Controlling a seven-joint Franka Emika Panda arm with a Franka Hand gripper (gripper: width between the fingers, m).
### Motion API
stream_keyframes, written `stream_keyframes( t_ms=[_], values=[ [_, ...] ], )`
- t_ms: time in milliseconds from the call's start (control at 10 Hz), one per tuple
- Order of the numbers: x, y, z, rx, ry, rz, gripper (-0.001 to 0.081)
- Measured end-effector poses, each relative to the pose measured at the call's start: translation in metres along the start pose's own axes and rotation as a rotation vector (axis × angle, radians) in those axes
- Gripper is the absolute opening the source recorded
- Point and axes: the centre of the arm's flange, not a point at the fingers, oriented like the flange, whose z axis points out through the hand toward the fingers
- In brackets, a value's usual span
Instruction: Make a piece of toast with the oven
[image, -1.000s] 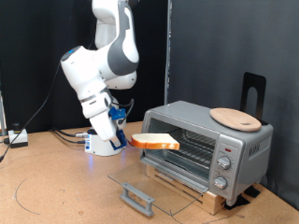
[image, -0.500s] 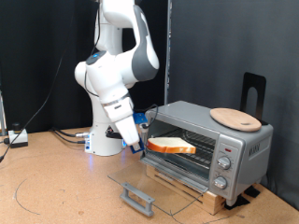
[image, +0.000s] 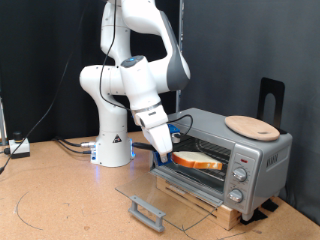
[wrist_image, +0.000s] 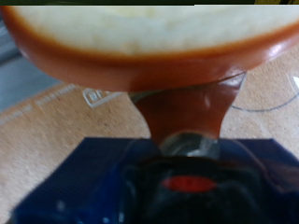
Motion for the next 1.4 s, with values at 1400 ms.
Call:
stream_keyframes(
  t_ms=[1400],
  values=[
    [0.030, -0.003, -0.042, -0.054, 0.082, -0.257, 0.0411]
  ],
)
